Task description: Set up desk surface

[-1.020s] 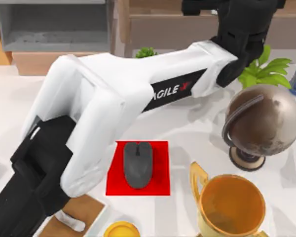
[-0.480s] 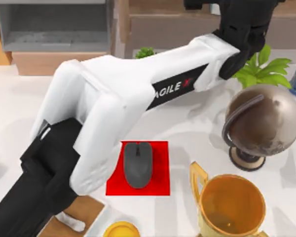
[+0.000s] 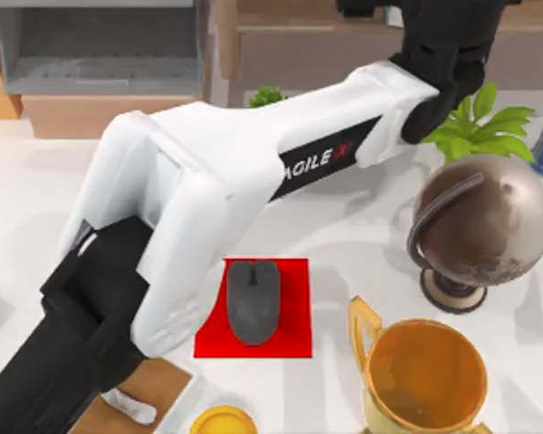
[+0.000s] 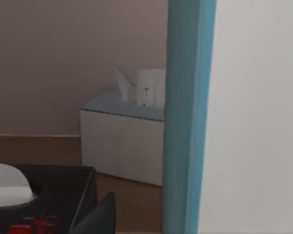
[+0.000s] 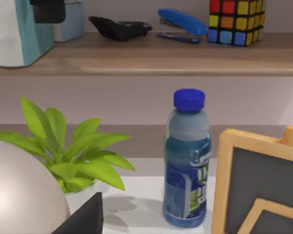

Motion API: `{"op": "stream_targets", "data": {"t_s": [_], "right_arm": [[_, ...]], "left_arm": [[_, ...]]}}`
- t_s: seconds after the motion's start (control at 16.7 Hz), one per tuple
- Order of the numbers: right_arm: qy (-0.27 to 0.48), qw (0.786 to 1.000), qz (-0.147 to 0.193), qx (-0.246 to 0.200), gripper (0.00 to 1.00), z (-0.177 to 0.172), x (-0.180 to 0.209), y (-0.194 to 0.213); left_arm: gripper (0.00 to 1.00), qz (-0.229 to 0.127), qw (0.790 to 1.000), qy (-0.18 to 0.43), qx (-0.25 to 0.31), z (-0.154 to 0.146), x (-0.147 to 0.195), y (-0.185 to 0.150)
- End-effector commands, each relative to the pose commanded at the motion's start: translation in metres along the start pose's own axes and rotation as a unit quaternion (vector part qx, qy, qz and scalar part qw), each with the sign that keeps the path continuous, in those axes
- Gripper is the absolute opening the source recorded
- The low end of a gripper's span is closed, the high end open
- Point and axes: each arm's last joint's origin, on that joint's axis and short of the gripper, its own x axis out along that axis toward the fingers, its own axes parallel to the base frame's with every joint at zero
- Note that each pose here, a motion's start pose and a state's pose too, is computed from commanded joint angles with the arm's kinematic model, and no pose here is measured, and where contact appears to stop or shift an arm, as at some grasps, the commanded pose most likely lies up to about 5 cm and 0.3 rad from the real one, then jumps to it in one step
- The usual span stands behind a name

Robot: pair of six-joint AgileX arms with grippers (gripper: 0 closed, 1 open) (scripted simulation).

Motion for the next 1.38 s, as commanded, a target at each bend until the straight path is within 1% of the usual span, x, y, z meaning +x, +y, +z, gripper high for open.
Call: {"op": "stream_targets", "data": {"t_s": [0.6, 0.66, 1.08, 1.38], "right_arm": [[0.0, 1.0, 0.0, 0.0, 1.0, 0.0, 0.0, 0.0], [0.0, 1.0, 0.0, 0.0, 1.0, 0.0, 0.0, 0.0], [0.0, 1.0, 0.0, 0.0, 1.0, 0.0, 0.0, 0.0], [0.0, 1.0, 0.0, 0.0, 1.0, 0.0, 0.0, 0.0]], "left_arm": [[0.02, 0.0, 1.0, 0.0, 0.0, 0.0, 0.0, 0.0], [0.0, 0.0, 1.0, 0.0, 0.0, 0.0, 0.0, 0.0], [0.0, 0.0, 1.0, 0.0, 0.0, 0.0, 0.0, 0.0], [0.0, -0.003, 1.0, 0.002, 0.004, 0.003, -0.012, -0.003]]}}
